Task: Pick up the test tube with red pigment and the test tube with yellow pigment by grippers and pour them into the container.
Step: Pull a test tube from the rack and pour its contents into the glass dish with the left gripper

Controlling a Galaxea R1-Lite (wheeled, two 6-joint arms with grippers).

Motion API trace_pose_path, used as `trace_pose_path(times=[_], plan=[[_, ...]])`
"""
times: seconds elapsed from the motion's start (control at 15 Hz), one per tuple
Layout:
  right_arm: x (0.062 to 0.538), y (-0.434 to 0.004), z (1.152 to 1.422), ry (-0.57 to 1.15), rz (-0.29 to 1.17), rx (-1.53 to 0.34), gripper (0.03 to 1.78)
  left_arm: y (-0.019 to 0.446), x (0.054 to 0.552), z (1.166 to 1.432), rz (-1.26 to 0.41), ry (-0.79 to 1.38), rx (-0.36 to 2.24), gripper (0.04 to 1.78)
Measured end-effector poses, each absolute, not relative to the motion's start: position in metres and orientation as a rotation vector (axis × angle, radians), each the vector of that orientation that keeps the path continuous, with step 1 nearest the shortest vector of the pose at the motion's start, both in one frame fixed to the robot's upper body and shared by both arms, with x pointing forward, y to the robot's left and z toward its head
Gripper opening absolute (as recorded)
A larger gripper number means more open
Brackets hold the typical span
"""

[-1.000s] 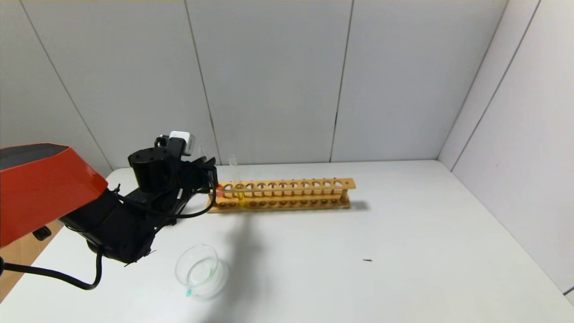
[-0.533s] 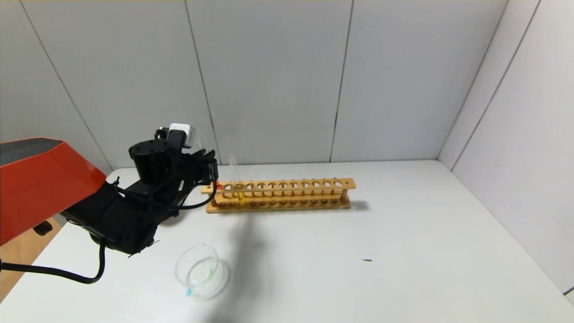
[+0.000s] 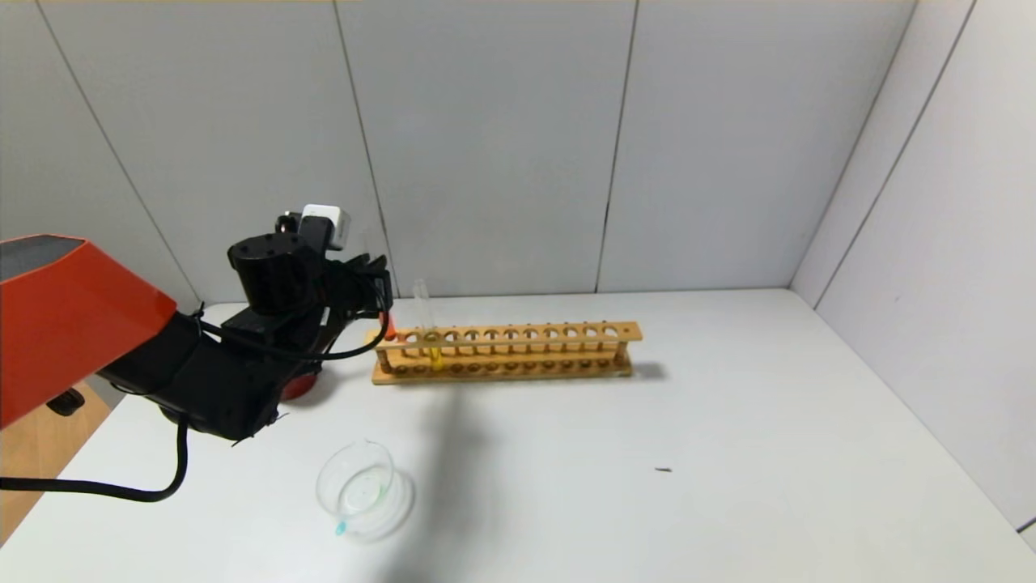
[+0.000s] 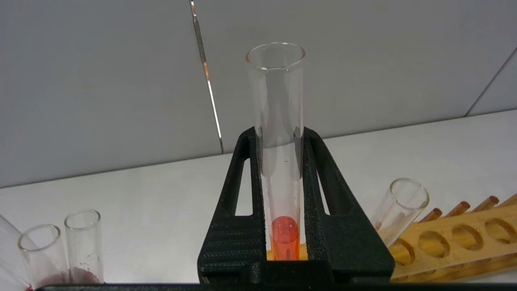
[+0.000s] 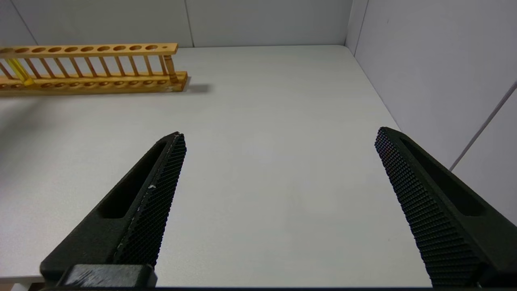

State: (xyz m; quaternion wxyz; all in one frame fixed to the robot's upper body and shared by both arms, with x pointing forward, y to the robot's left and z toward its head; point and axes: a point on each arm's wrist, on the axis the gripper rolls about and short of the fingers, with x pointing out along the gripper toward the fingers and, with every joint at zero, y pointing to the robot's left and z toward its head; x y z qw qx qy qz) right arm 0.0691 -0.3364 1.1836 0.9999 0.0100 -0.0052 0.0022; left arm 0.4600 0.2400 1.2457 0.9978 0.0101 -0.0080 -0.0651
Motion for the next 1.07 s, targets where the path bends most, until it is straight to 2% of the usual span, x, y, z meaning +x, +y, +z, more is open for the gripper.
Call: trace_pose_path(times=[0.6,1.07], plan=[[0.069,-0.336,1.184,-0.010,0.005,0.020,1.71,0.239,0.457,1.284,-0.103,-0.062,0.025,0.31],[0.069,-0.336,1.184,-0.010,0.004,0.020,1.71,0.244,0.408,1.315,-0.128,0.016,0.042,0.31]])
